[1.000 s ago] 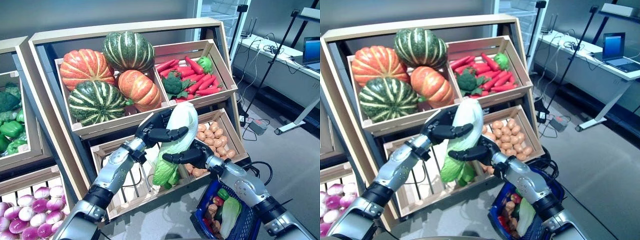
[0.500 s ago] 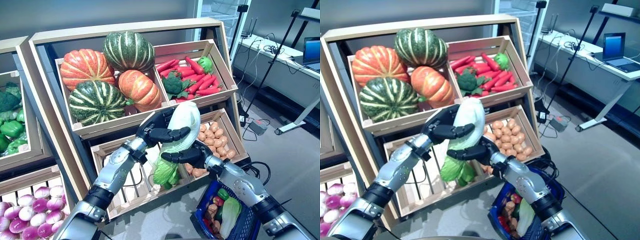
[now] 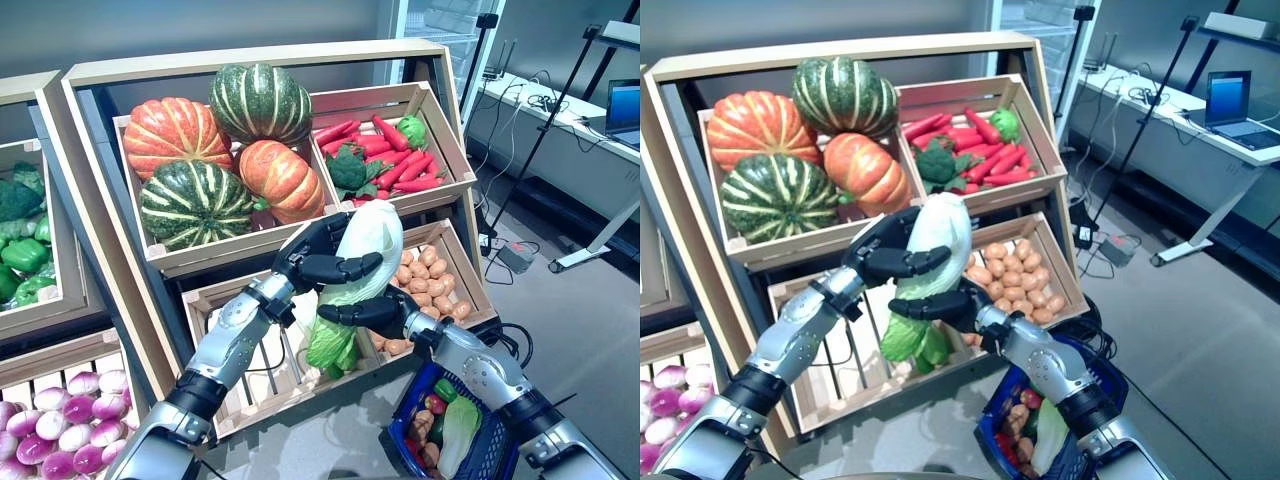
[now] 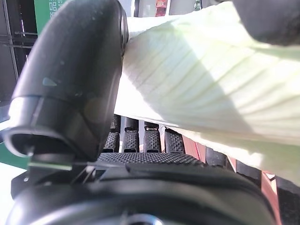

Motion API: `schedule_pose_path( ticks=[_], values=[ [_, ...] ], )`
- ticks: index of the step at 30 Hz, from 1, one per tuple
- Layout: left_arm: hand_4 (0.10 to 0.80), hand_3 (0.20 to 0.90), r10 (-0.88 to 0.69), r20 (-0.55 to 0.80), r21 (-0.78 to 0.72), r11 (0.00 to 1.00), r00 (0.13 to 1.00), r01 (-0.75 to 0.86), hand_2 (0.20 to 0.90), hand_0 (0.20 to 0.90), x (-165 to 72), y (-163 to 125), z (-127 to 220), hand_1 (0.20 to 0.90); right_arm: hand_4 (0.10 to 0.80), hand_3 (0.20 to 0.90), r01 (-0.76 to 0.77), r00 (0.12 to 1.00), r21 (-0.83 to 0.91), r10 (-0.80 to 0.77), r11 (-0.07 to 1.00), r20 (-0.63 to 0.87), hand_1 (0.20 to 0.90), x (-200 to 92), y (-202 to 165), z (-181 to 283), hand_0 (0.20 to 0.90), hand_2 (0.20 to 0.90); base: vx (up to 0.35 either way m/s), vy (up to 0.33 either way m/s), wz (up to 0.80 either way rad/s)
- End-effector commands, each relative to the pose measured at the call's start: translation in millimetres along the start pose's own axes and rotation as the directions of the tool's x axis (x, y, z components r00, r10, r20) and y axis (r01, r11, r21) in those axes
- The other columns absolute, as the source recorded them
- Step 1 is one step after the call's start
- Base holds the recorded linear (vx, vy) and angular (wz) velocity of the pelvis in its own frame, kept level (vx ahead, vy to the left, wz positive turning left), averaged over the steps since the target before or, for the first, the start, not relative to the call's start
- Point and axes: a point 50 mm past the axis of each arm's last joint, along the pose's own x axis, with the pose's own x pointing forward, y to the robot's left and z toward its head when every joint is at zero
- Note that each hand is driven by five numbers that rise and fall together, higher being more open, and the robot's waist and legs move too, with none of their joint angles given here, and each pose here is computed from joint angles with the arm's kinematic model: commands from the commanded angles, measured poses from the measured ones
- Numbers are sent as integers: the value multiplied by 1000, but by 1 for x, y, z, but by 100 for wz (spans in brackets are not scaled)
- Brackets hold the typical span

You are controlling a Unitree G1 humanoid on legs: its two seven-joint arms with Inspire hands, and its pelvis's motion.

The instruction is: Put vegetables into the basket

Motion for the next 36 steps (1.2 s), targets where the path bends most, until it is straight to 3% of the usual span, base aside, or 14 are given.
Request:
schedule_pose_path(
  ticks=[1,3,4,11,26,27,28,29,36],
  values=[
    [400,300,-225,316,30,973,922,227,300,300,39,-42,66,300,800,900,-239,952,-12,237,971,194,900,35,40,55,900,900,0,0,0],
    [400,300,-230,312,31,972,922,232,300,300,39,-43,66,300,800,900,-241,945,-14,238,970,225,900,35,42,62,900,900,0,0,0],
    [400,300,-231,310,30,972,922,233,300,300,40,-43,66,300,400,300,-241,940,-11,236,970,245,300,35,43,65,300,300,0,0,0],
    [400,300,-226,294,21,973,929,230,300,300,41,-42,62,300,400,300,-234,923,4,221,972,314,300,38,48,76,300,300,0,0,0],
    [400,300,-226,309,4,972,924,236,300,300,42,-39,64,300,400,300,-209,932,16,194,978,305,300,39,42,70,300,300,0,0,0],
    [433,349,-223,311,0,972,924,235,349,349,42,-39,64,349,400,300,-206,933,18,191,978,304,300,39,42,70,300,300,0,0,0],
    [565,547,-219,310,-5,973,925,232,547,547,42,-37,64,547,400,300,-202,935,19,187,979,301,300,39,40,69,300,300,0,0,0],
    [800,900,-218,310,-14,972,925,234,900,900,41,-35,63,900,400,300,-188,938,26,172,982,300,300,37,37,68,300,300,0,0,0],
    [800,900,-188,308,-48,976,933,213,900,900,34,-30,58,900,400,300,-114,950,75,86,991,299,300,29,21,55,300,300,0,0,0]
  ],
)
